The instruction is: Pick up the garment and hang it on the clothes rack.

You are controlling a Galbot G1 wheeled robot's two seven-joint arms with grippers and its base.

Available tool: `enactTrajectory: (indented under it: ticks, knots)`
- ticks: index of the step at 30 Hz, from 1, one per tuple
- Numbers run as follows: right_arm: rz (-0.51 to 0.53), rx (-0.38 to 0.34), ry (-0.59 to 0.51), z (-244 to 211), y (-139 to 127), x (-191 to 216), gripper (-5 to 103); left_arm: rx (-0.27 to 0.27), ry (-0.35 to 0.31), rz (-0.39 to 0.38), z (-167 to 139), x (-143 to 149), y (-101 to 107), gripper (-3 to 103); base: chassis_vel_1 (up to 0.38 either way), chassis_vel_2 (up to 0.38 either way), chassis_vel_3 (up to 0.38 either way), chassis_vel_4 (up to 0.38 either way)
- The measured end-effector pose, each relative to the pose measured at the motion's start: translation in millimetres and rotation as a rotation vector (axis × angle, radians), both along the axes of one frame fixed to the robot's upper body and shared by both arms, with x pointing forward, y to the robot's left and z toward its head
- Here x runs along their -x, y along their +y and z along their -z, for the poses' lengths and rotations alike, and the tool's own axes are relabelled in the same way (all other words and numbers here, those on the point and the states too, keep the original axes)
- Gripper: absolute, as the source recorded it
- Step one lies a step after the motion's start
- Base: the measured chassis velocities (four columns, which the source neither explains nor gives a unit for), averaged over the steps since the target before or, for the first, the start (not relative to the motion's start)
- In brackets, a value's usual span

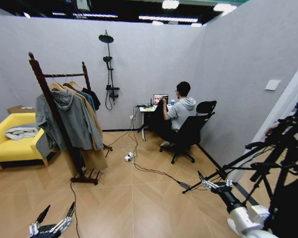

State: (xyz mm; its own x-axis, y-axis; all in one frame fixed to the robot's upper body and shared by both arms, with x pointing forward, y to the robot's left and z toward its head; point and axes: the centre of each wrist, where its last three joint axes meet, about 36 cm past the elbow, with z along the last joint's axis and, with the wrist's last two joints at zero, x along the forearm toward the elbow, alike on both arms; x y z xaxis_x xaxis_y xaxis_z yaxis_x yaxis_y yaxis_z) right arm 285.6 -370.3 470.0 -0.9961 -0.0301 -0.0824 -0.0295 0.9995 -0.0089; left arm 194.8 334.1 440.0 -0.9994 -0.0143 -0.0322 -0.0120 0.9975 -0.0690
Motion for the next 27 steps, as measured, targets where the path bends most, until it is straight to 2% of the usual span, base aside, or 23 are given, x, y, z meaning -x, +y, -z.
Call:
enactTrajectory:
  ticks: [27]
  knots:
    - [0.0,0.0,0.0,0.0,0.0,0.0,100,0.0,0.0,0.0,0.0,0.0,0.0,100,0.0,0.0,0.0,0.0]
